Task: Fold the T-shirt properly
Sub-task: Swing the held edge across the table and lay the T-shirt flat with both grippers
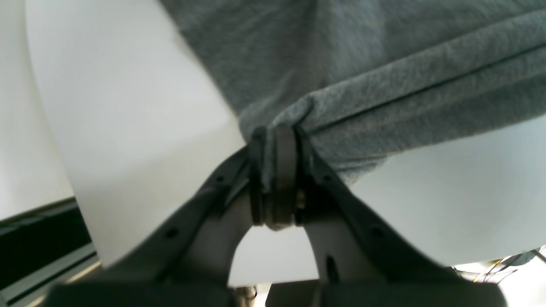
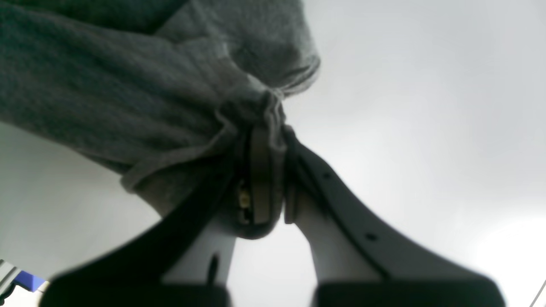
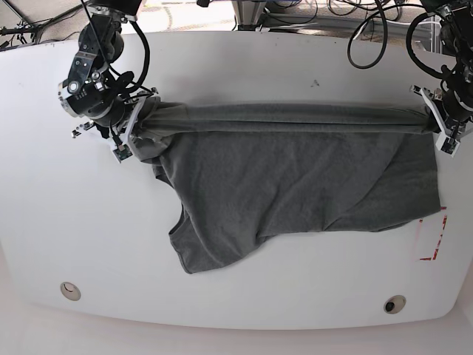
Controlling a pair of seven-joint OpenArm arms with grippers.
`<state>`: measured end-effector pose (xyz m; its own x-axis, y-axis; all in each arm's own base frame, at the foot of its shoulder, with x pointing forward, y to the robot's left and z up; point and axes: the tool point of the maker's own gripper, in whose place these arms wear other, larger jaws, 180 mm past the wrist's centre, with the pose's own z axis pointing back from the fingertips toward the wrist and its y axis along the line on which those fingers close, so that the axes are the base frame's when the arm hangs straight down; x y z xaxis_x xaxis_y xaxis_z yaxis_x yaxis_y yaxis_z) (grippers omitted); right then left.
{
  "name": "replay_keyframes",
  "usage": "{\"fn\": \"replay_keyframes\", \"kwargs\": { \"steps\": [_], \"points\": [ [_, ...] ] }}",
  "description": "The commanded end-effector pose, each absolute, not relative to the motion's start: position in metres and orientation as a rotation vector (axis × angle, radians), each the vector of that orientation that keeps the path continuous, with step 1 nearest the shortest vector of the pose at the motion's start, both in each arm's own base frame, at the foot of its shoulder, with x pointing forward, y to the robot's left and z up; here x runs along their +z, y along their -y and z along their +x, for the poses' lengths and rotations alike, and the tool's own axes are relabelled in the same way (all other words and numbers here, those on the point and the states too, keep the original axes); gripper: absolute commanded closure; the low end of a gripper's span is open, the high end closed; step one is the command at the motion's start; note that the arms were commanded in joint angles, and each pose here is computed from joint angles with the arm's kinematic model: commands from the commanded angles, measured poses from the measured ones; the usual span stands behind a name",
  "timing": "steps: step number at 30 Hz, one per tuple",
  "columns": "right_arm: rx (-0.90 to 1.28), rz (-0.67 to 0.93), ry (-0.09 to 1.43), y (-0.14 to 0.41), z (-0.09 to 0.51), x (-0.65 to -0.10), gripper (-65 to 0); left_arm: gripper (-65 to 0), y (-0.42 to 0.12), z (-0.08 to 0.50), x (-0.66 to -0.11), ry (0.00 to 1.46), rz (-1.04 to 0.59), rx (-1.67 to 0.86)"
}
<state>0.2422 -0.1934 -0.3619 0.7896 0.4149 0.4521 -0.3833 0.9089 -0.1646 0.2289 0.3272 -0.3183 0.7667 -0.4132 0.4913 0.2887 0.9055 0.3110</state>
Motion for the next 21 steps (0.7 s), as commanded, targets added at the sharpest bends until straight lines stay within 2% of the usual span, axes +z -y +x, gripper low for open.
{"fn": "replay_keyframes", "kwargs": {
  "steps": [1,15,21],
  "points": [
    [0.418,-0.109,0.467,0.205,0.23,-0.365,-0.6,0.0,-0.356,0.22,-0.31,0.519,0.351,-0.377],
    [0.41,-0.037,0.368,0.191,0.177,-0.397,-0.6,0.0,-0.395,0.203,-0.316,0.387,0.523,-0.369],
    [0.407,-0.021,0.339,0.19,0.165,-0.403,-0.8,0.0,-0.405,0.194,-0.325,0.33,0.543,-0.354]
  ]
}}
